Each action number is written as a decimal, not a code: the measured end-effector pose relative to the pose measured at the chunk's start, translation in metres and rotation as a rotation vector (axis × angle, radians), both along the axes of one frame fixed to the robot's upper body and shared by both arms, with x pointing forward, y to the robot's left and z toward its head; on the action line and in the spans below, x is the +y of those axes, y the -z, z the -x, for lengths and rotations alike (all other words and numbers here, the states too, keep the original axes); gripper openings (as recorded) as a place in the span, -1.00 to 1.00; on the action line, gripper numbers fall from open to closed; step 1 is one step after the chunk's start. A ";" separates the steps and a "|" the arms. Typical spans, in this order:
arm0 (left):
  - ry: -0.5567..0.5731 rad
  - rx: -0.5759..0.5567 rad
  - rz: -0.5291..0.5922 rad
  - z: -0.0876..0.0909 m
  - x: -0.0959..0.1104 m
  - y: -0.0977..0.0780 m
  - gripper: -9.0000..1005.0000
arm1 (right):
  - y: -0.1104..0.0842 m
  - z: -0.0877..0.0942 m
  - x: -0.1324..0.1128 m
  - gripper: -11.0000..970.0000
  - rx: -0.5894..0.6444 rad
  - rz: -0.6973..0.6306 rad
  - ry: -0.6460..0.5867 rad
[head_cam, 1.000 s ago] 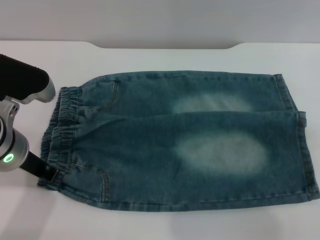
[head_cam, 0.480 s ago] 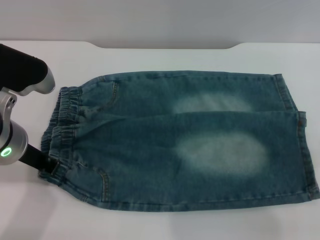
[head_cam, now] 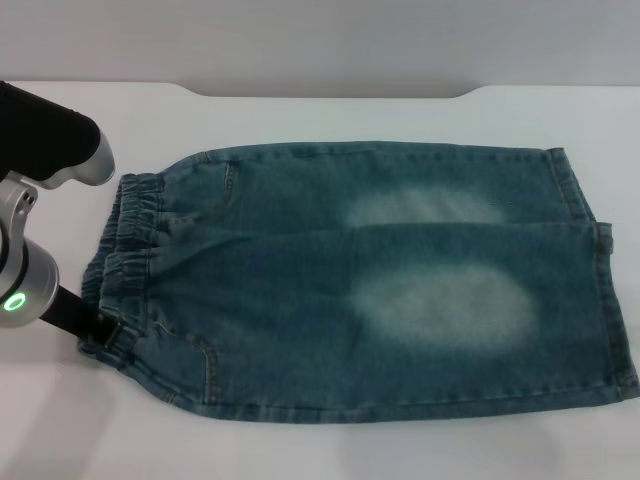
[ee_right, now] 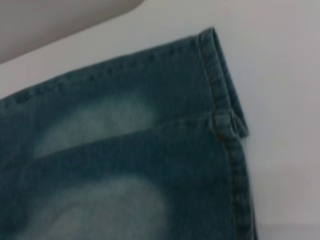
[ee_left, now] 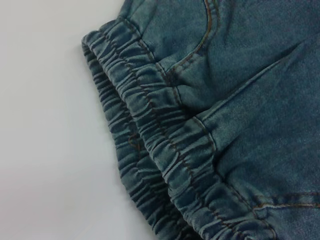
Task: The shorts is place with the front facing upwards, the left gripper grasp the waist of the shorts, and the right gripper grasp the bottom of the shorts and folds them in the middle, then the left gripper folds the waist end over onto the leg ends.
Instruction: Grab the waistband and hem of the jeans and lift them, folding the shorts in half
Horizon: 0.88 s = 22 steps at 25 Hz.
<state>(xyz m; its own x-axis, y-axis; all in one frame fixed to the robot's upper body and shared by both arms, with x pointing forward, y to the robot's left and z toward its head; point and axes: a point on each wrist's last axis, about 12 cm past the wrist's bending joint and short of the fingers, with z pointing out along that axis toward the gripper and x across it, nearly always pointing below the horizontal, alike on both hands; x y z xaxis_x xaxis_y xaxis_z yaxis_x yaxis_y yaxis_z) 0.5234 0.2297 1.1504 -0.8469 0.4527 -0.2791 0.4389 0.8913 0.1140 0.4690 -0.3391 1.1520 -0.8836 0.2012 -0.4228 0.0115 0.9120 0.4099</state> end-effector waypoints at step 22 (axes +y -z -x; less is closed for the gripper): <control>0.022 0.001 -0.011 -0.010 -0.007 0.000 -0.90 | 0.034 -0.006 0.004 0.19 0.088 -0.083 0.017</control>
<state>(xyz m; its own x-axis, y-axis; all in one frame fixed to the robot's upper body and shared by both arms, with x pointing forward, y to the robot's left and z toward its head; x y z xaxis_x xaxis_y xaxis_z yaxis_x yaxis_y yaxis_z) 0.5332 0.2228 1.1506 -0.8368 0.4746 -0.2731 0.4589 0.8799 0.1231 0.4755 -0.3355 1.1176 -0.9128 0.2474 -0.3250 0.0660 0.8746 0.4804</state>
